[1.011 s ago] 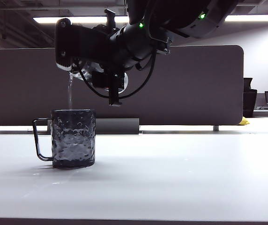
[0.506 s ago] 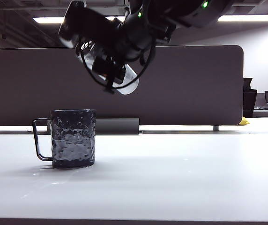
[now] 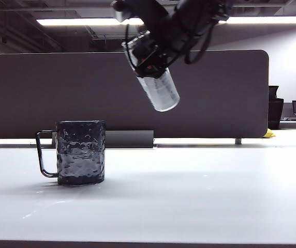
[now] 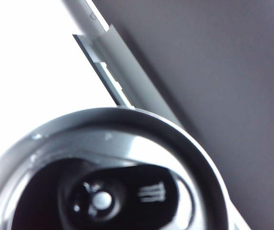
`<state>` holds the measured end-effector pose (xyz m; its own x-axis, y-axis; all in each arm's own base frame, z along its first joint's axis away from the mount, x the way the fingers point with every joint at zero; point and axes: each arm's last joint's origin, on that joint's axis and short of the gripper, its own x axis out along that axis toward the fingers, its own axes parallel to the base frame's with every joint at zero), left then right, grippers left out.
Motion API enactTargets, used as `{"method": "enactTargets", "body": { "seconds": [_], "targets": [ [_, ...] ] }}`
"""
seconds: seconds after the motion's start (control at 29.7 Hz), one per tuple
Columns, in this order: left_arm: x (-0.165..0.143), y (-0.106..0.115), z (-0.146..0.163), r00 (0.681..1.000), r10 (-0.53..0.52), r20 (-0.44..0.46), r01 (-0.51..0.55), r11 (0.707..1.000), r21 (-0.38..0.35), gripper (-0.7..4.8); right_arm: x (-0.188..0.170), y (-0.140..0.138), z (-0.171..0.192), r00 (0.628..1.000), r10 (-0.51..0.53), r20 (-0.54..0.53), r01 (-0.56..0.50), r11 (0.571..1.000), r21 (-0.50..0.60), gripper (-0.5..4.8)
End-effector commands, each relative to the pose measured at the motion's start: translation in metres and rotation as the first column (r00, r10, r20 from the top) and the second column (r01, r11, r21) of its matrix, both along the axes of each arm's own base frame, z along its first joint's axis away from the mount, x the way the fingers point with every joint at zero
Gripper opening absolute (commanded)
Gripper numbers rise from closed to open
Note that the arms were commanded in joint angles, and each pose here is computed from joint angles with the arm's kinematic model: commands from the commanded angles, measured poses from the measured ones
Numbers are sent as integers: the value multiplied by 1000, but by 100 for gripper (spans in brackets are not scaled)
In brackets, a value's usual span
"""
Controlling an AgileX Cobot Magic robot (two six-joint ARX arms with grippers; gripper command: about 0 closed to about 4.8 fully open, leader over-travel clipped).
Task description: Pick up the metal can, pour some water into the cup, then place the can back on the table.
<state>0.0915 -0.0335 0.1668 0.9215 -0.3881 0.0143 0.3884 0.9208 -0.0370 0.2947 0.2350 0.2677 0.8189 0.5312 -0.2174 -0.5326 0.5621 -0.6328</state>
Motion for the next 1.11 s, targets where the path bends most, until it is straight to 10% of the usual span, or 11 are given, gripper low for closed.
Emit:
{"method": "enactTargets", "body": {
  "seconds": [0.03,0.51,1.11],
  "targets": [
    [0,0,2,1000,2,12,-2,1000,-3,-5,4,-12,6,997,9,-72,-2,996,87,198],
    [0,0,2,1000,2,12,-2,1000,-3,-5,17,-59,-22,936,64,-347,66,935,350,198],
    [0,0,1,1000,2,12,-2,1000,-3,-5,5,-101,-73,917,-20,-398,241,824,513,198]
  ]
}}
